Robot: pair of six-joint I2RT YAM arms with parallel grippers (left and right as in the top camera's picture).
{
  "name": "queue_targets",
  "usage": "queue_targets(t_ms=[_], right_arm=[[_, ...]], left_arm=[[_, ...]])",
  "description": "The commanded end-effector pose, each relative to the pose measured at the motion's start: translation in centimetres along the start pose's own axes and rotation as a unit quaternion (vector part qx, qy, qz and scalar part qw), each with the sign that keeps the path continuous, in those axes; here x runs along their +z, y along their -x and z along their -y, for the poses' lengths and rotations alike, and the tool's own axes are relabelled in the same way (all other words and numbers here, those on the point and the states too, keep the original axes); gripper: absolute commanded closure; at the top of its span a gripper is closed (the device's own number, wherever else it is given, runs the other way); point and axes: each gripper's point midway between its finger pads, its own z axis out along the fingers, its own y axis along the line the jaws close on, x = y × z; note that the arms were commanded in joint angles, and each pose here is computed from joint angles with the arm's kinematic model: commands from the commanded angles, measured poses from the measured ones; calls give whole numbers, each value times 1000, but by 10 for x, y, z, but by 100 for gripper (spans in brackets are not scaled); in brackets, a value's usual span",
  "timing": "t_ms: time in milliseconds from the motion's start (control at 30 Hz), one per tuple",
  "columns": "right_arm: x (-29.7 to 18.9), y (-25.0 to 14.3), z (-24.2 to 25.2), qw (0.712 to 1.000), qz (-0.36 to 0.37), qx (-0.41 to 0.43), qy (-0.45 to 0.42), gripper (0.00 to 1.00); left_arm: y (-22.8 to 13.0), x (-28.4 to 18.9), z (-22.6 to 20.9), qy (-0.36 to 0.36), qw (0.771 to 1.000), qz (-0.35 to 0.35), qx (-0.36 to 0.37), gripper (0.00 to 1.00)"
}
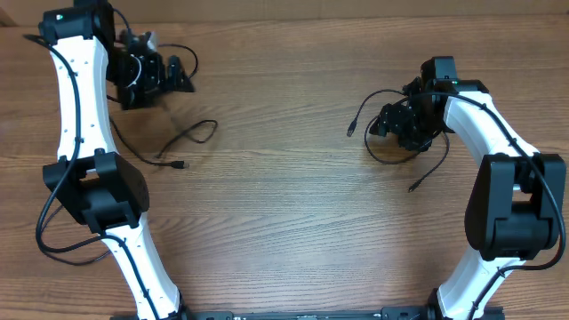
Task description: Untangle cables
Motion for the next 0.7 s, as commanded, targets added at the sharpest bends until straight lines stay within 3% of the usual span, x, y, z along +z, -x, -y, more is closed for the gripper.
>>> queue_targets(t_ms=[0, 233, 300, 367, 400, 500, 567, 667], right_arm=[[-7, 1, 0, 1000, 10, -4, -6, 14], [-9, 7, 22, 998, 24, 2, -58, 1], [-10, 8, 24, 998, 26, 7, -58, 1], [-11, 9, 27, 998, 27, 10, -59, 0], [-12, 11, 31, 997, 32, 18, -64, 0], [-14, 15, 37, 996, 40, 46, -69, 2], [-15, 15, 38, 996, 41, 52, -68, 20], [-15, 15, 39, 995, 42, 52, -70, 89]], left_arm=[[-2, -2, 39, -115, 992, 3, 52, 1], [-12, 4, -4, 20, 999, -28, -10, 0], [-14, 4, -4, 19, 999, -32, -12, 10], [-15, 5, -1, 14, 999, -34, -13, 27], [-17, 6, 5, 5, 999, -38, -11, 56], [-18, 12, 21, -17, 999, -43, -3, 96], [-17, 16, 39, -50, 998, -43, 6, 96], [-11, 22, 75, -110, 993, -31, 35, 96]])
